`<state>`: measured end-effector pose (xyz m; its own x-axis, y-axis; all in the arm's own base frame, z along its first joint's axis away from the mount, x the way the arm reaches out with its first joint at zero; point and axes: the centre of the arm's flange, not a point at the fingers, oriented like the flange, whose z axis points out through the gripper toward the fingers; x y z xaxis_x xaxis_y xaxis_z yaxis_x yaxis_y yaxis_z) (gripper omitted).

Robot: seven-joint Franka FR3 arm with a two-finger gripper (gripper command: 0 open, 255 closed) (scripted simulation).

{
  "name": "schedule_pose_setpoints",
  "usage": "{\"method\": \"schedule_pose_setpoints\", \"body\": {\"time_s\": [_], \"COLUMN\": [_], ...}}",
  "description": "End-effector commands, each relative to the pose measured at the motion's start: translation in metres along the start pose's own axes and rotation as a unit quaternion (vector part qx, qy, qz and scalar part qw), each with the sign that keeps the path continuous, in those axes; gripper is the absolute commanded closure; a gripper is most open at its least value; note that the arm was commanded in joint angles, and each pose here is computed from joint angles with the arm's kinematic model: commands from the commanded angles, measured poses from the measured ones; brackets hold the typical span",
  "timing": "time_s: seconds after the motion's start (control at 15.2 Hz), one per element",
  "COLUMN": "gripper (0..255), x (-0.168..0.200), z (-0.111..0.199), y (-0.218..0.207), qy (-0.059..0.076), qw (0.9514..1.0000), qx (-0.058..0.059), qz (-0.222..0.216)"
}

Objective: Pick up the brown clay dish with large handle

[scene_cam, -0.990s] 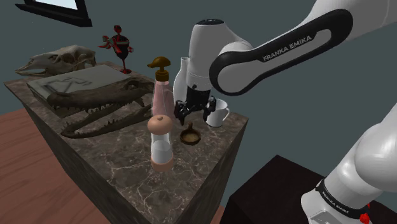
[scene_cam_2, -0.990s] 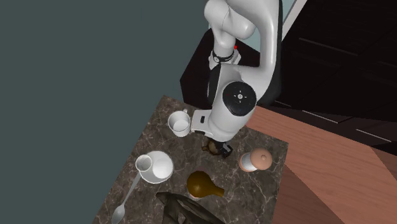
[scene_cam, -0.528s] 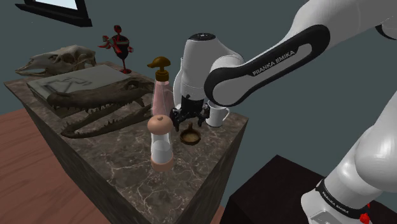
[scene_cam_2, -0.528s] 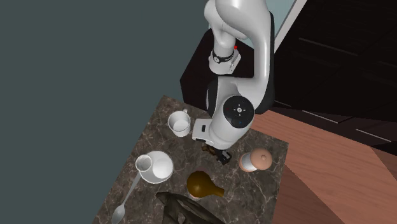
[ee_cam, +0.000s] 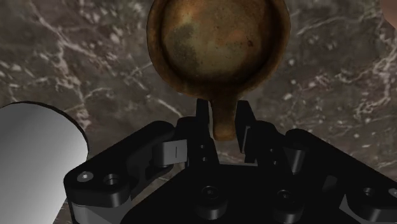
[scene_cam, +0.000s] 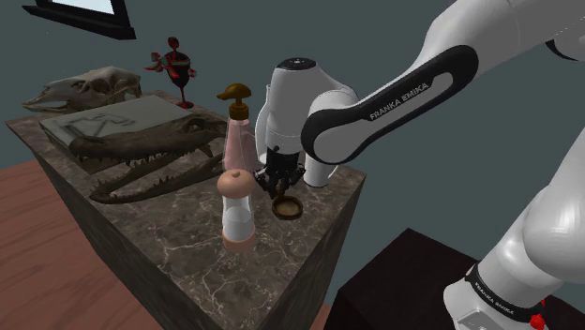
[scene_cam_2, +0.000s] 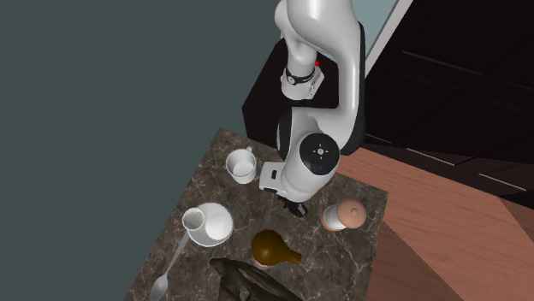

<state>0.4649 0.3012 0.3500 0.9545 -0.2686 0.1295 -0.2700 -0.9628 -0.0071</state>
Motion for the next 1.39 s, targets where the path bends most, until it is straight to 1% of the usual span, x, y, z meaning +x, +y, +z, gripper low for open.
{"method": "schedule_pose_setpoints", "body": {"time_s": [0.0, 0.26, 1.25, 1.32], "gripper": [255, 255, 255, 255], "x": [0.0, 0.0, 0.011, 0.011], "z": [0.0, -0.001, -0.079, -0.08], "y": [0.0, 0.001, 0.0, 0.0], "qy": [0.0, 0.0, 0.0, 0.0], "qw": [1.0, 1.0, 1.0, 1.0], "qx": [0.0, 0.0, 0.0, 0.0], "qz": [0.0, 0.0, 0.0, 0.0]}}
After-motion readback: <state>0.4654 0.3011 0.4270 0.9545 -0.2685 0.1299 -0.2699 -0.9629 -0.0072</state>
